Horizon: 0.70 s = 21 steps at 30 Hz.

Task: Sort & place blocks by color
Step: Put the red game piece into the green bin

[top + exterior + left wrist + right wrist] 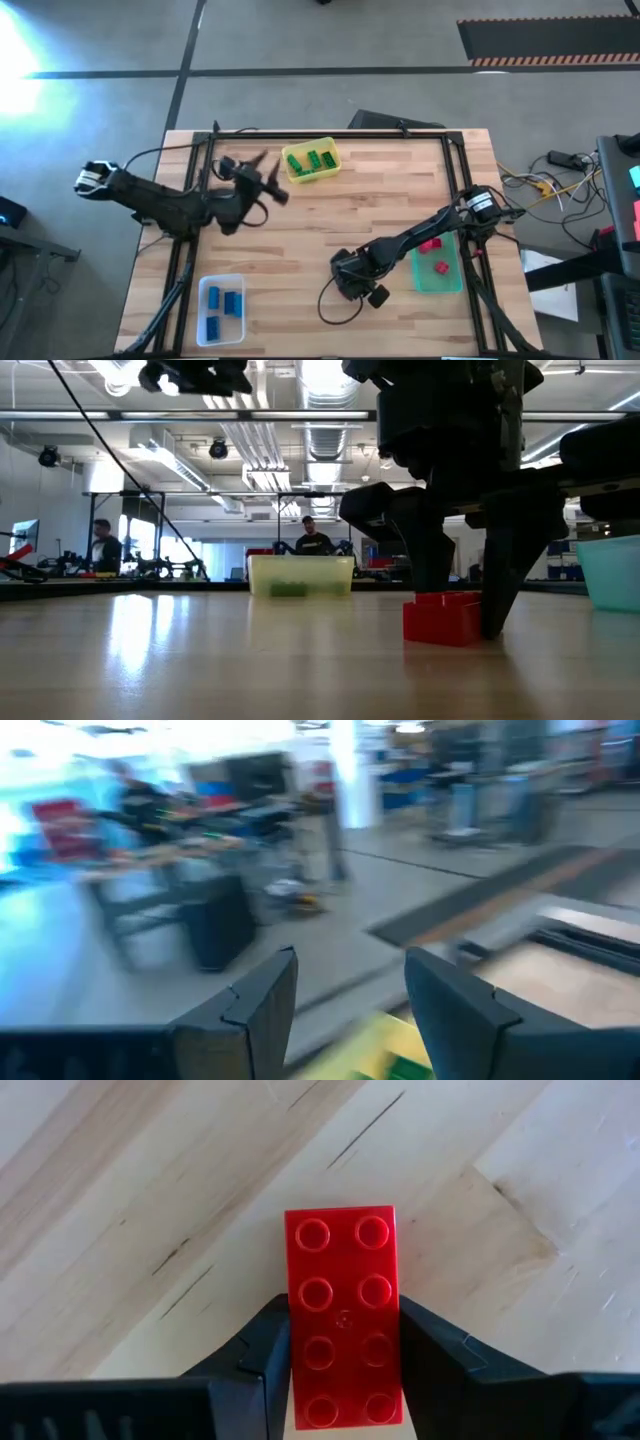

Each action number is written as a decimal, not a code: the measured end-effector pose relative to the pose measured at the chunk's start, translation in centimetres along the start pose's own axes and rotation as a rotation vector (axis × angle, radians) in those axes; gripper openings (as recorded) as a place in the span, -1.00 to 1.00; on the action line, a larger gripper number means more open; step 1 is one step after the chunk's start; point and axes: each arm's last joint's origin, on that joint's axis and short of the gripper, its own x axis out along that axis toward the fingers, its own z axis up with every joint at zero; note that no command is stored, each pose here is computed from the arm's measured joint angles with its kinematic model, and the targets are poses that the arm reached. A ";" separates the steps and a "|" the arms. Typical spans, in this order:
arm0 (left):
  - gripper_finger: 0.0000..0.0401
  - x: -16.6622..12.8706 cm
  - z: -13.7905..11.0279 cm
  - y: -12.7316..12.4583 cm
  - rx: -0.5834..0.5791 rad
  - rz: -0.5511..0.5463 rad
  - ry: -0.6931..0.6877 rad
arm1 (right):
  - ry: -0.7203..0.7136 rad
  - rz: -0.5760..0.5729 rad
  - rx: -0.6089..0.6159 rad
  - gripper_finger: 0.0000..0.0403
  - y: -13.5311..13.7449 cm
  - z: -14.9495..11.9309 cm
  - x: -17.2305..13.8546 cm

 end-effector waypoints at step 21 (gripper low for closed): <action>-0.15 -1.3 -5.4 -1.8 -0.044 -0.305 0.049 | 0.135 -0.241 0.556 -0.37 2.5 -2.8 -11.0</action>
